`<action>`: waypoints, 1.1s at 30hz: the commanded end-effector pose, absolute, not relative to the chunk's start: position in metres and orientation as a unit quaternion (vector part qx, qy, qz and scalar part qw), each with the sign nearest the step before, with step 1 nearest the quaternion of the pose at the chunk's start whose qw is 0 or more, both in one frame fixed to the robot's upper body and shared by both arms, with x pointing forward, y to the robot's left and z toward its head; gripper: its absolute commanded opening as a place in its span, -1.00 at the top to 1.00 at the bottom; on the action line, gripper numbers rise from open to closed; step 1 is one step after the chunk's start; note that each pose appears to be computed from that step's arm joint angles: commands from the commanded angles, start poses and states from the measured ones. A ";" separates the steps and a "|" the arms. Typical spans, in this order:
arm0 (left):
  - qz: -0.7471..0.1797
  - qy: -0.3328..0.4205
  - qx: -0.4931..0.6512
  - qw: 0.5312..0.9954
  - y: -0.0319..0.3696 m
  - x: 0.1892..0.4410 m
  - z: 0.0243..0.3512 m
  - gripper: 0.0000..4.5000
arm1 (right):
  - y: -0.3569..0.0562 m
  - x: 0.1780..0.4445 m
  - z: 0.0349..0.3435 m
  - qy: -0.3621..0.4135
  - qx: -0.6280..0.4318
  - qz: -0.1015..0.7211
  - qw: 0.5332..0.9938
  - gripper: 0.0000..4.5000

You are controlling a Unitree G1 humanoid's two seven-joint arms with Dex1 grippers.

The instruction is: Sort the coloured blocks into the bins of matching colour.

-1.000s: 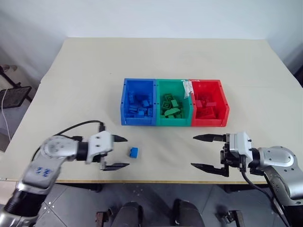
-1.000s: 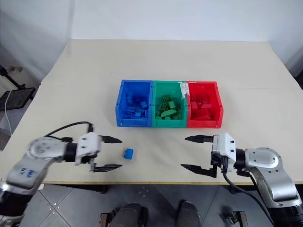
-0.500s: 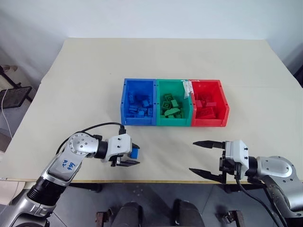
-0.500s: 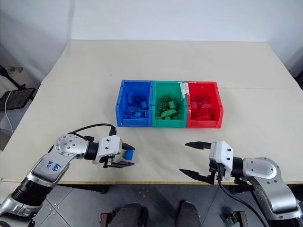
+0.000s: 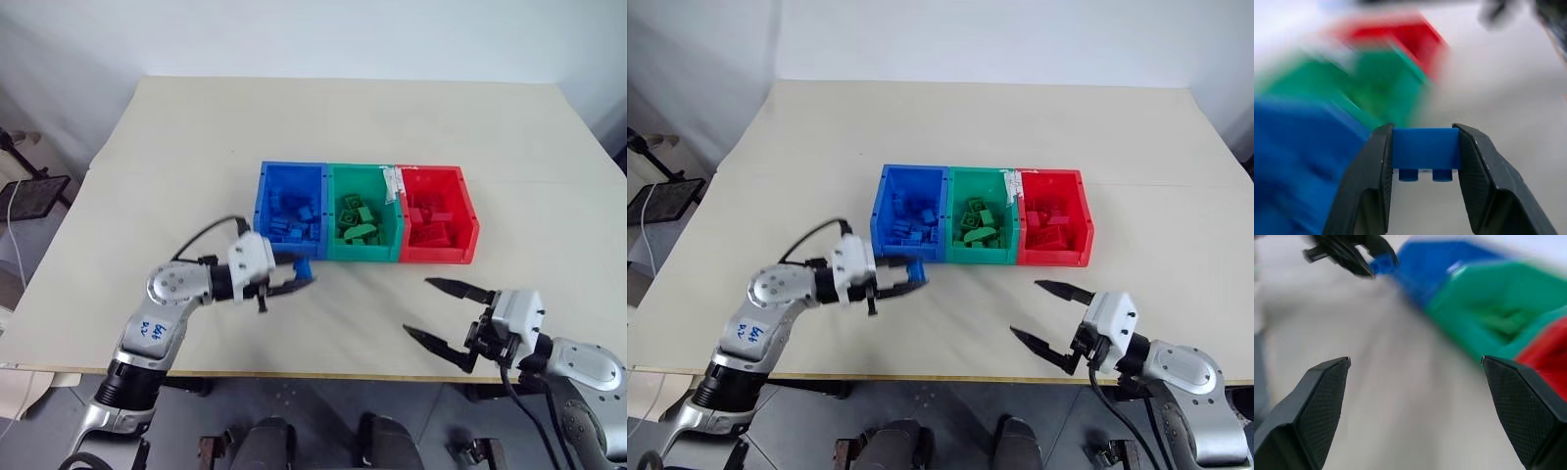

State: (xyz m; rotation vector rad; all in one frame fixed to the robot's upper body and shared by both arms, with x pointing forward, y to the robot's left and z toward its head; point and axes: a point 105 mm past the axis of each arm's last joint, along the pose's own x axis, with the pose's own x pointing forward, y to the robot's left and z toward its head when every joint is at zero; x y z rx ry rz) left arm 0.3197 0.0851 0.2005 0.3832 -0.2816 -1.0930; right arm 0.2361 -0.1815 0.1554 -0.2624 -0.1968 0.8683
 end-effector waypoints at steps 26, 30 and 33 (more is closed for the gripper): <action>-0.518 -0.045 0.230 0.823 0.192 0.315 0.179 -0.98 | -0.191 0.247 0.178 -0.118 -0.172 0.443 0.872 -1.00; -0.495 -0.027 0.268 0.826 0.218 0.307 0.169 -0.98 | -0.196 0.250 0.172 -0.088 -0.187 0.471 0.858 -1.00; -0.476 -0.029 0.262 0.839 0.222 0.303 0.168 -0.98 | -0.199 0.253 0.171 -0.081 -0.194 0.481 0.851 -1.00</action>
